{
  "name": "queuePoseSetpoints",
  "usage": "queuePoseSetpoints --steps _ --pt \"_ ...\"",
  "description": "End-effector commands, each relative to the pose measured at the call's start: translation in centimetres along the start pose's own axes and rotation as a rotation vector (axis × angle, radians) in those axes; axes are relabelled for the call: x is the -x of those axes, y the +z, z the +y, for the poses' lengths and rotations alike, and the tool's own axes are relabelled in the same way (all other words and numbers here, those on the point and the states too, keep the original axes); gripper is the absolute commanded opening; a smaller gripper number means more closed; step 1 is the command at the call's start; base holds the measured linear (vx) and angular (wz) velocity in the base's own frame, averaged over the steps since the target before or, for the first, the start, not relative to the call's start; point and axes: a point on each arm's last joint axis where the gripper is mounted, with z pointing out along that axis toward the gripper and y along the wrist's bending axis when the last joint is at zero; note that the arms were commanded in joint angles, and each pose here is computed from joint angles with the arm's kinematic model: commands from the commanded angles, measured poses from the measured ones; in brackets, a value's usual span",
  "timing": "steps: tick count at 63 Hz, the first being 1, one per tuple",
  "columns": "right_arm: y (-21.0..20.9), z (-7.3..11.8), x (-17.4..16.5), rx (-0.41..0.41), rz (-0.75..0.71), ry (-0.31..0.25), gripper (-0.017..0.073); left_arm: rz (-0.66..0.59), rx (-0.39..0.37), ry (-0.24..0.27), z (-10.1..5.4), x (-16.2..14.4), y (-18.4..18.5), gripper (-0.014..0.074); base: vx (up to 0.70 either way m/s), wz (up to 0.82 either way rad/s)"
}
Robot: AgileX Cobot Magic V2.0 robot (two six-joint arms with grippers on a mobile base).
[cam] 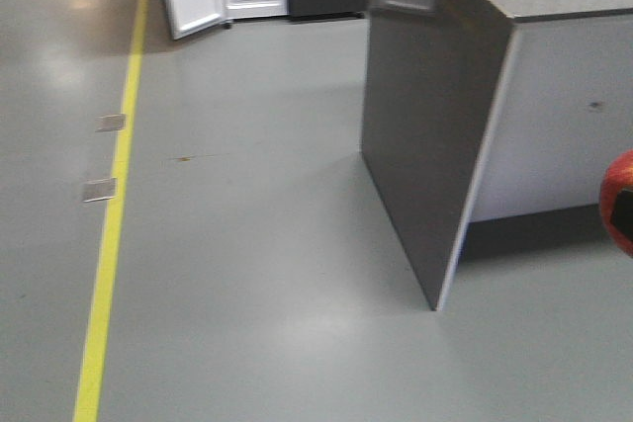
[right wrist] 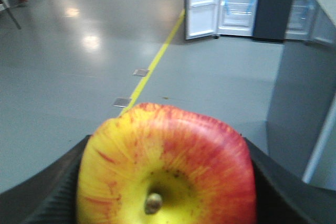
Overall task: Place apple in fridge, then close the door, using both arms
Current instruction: 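Drive the base toward the open refrigerator holding the apple in the right gripper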
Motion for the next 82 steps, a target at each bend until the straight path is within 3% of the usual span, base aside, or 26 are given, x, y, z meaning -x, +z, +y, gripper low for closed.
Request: queuePoseSetpoints --steps 1,35,45,82 --pt "-0.31 -0.08 1.23 -0.019 -0.083 0.009 -0.0006 -0.061 -0.019 -0.010 -0.15 -0.02 0.02 -0.0006 0.12 0.49" --pt "-0.31 -0.08 1.23 -0.019 -0.083 0.009 -0.0006 -0.061 -0.018 -0.010 -0.15 -0.02 0.02 -0.0006 0.14 0.54" --pt "-0.31 -0.08 1.23 -0.019 -0.083 0.009 -0.0006 -0.061 -0.059 -0.007 -0.38 -0.02 0.02 -0.0006 0.16 0.42" --pt "-0.31 -0.08 1.23 -0.019 -0.083 0.009 -0.0006 -0.060 -0.068 -0.007 -0.43 -0.02 0.01 -0.0006 0.20 0.10"
